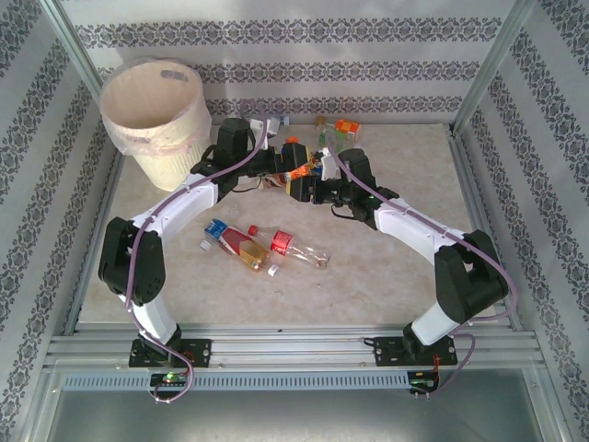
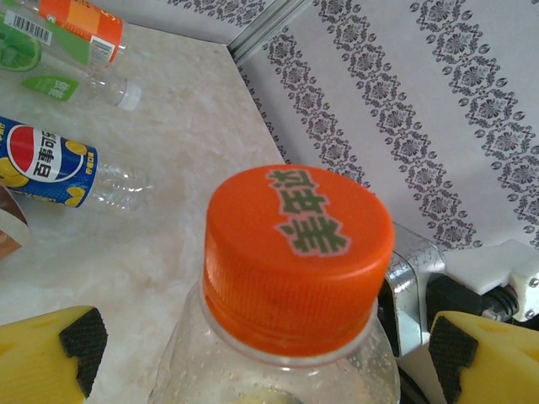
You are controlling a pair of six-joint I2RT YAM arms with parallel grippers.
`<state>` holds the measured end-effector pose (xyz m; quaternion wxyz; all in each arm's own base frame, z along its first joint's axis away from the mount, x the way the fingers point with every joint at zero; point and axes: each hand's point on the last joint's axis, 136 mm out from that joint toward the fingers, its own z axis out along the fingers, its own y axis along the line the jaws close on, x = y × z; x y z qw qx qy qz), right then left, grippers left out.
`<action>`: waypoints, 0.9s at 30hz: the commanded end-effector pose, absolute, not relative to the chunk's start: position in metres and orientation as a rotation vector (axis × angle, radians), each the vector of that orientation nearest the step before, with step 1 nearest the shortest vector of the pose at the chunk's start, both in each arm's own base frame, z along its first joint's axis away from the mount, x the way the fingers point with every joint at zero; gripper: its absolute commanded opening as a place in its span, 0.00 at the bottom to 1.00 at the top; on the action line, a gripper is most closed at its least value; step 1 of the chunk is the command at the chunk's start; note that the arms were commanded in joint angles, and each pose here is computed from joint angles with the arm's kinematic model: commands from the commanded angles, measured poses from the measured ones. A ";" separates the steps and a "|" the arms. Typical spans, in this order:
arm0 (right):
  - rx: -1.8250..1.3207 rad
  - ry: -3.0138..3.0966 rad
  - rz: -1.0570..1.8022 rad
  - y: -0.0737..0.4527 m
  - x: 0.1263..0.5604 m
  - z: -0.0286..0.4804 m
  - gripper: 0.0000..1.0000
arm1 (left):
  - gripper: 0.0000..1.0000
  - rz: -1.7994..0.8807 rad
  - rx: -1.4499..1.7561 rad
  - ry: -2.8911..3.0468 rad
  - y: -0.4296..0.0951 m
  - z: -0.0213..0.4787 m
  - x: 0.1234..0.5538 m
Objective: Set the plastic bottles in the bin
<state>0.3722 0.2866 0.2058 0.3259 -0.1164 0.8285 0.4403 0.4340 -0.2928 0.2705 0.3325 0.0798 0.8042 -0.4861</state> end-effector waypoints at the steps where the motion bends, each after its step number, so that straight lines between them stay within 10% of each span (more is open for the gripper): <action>1: -0.356 2.101 1.192 0.296 0.375 0.227 0.37 | 0.97 -1.256 0.233 2.075 -0.298 0.279 0.438; 17: -0.393 2.110 1.145 0.295 0.372 0.236 0.46 | 0.59 -1.030 0.239 2.268 -0.301 0.252 0.440; 27: -0.437 2.126 1.130 0.292 0.367 0.236 0.79 | 0.47 -1.051 0.175 2.232 -0.296 0.264 0.446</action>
